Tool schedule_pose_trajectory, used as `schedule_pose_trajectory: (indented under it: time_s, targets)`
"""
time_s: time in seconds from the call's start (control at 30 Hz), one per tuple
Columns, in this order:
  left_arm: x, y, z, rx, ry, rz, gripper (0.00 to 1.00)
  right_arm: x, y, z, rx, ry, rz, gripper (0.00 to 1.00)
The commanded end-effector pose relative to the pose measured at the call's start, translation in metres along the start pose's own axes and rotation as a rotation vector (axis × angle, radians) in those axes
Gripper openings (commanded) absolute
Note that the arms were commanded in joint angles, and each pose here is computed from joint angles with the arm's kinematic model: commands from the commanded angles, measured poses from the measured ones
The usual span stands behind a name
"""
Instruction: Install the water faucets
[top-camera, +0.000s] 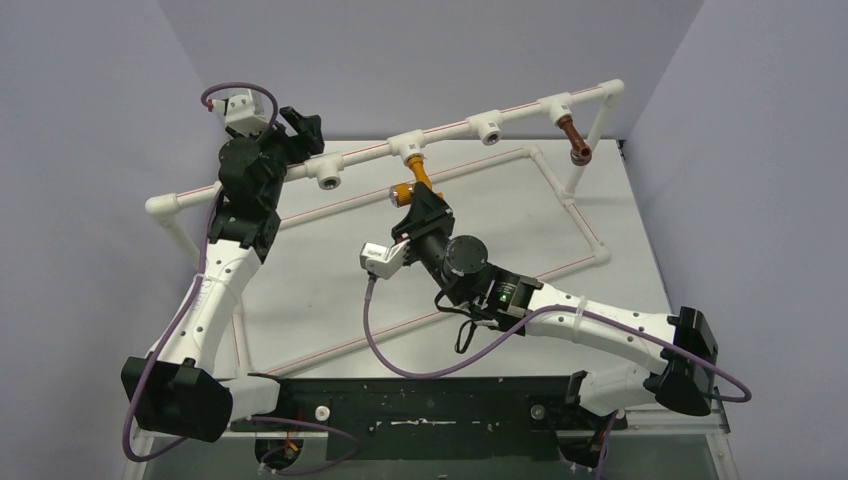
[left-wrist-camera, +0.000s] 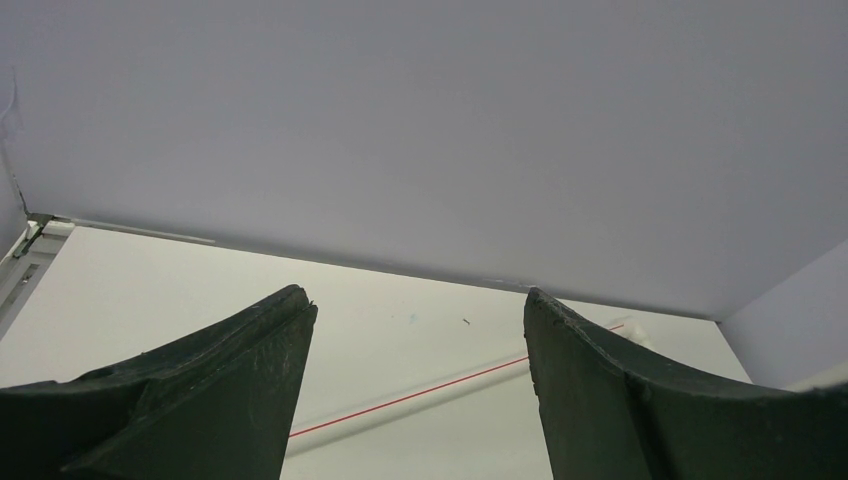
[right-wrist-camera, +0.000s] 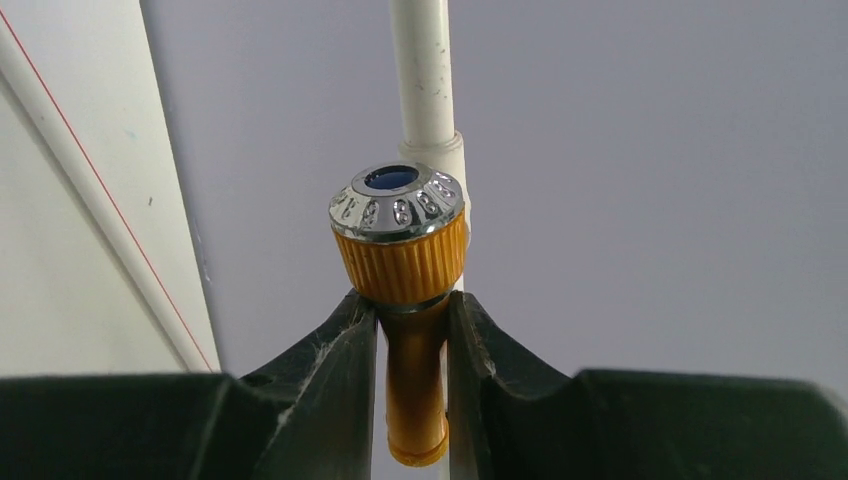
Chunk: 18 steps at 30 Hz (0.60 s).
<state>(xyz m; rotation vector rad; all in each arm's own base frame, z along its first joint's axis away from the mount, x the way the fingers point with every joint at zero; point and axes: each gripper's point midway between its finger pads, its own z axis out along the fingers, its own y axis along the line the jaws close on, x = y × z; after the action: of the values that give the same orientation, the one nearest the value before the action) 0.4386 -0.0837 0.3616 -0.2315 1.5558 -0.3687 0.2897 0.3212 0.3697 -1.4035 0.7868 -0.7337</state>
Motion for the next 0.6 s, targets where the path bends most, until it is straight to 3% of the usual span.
schedule_pose_trajectory:
  time_s: [0.0, 0.57]
  targets:
    - [0.247, 0.051, -0.087, -0.09, 0.881, 0.111, 0.74, 0.005, -0.039, -0.005, 0.235, 0.0, 0.389, 0.0]
    - [0.243, 0.045, -0.087, -0.074, 0.868, 0.113, 0.74, 0.009, -0.034, -0.018, 0.482, -0.016, 1.614, 0.0]
